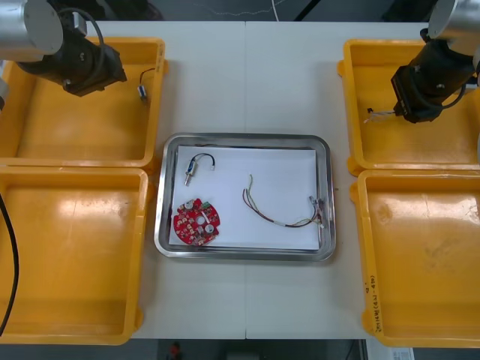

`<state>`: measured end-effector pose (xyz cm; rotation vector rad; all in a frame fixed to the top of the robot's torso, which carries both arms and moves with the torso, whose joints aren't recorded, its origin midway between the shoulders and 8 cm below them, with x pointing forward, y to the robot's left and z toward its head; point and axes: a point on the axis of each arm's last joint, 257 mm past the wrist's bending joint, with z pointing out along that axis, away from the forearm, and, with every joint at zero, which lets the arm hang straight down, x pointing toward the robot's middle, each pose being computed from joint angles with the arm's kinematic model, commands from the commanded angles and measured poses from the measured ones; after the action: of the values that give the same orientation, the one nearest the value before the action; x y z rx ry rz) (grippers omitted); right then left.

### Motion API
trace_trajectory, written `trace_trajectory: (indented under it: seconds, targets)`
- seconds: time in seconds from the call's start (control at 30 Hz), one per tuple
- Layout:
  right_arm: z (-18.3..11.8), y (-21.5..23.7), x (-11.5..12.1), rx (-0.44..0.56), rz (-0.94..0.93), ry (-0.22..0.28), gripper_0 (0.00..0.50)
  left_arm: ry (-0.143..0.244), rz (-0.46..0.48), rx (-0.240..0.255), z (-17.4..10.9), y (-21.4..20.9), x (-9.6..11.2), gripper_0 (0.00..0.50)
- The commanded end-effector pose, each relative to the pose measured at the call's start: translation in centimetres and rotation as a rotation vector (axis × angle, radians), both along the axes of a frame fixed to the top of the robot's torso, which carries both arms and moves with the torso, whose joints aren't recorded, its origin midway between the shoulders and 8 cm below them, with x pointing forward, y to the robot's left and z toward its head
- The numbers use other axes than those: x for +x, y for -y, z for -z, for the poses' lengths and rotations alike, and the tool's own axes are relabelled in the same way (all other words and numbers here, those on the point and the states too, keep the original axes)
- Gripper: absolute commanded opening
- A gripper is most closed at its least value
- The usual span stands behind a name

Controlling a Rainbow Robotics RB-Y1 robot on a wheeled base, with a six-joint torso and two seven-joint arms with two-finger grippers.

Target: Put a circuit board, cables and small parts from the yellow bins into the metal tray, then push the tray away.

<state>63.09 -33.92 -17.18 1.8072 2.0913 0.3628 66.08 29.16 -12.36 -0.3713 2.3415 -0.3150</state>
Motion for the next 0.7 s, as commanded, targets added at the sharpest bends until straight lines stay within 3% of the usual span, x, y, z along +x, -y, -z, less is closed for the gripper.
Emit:
trace_trajectory:
  seconds: [0.03, 0.3, 0.63, 0.7]
  targets:
    - [-3.2, 0.1, 0.2, -0.055, -0.041, 0.016, 0.0, 0.067, 0.057, 0.047, -2.4, 1.1, 1.4, 0.5]
    - [-8.2, -0.2, -1.1, -0.088, -0.104, 0.039, 0.0, 0.089, 0.071, 0.068, -0.8, 2.3, 2.3, 0.5]
    - [-11.5, -1.4, -5.6, -0.209, -0.348, -0.009, 0.0, 0.12, 0.079, 0.041, 0.1, 4.1, 3.2, 0.5]
    - [-12.7, -2.4, -5.8, -0.262, -0.424, 0.029, 0.0, 0.124, 0.081, 0.031, 0.2, 4.6, 3.3, 0.5]
